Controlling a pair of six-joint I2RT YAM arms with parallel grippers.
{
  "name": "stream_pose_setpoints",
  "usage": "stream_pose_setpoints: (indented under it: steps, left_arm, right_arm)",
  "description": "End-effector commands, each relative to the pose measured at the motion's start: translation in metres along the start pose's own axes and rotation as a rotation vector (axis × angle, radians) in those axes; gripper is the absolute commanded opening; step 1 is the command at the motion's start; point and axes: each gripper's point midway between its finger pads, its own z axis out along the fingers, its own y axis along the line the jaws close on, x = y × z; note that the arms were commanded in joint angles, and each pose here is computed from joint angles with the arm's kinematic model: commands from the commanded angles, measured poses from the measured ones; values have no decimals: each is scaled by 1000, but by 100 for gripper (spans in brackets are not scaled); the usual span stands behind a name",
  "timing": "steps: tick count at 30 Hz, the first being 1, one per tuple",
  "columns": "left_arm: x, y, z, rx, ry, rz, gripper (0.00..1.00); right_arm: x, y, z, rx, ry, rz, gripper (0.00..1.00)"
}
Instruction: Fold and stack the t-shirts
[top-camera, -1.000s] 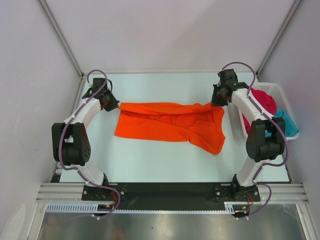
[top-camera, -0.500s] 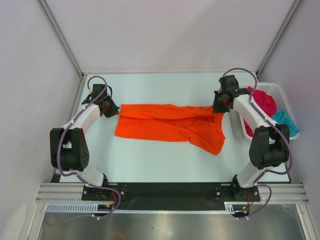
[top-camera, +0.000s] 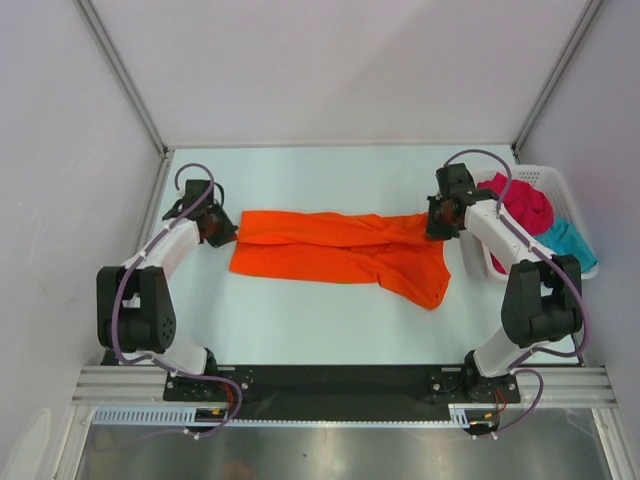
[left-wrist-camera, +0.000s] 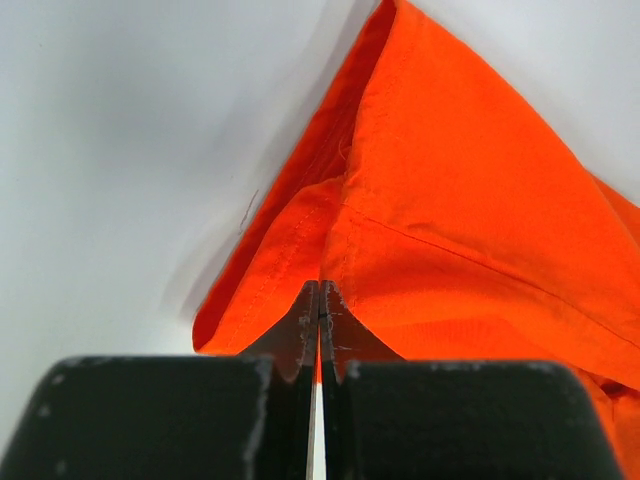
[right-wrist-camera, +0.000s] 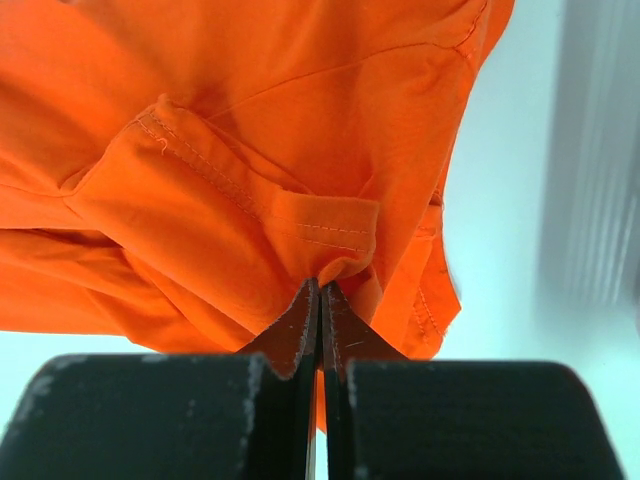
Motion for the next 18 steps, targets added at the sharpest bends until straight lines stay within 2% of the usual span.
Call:
stream_pose_setpoints:
  steps: [1, 18]
  left_arm:
    - [-12, -3, -15, 35, -59, 10, 0]
    - [-3, 3, -36, 57, -75, 11, 0]
  right_arm:
    - [-4, -2, -16, 20, -42, 3, 0]
    - [14, -9, -39, 61, -54, 1, 0]
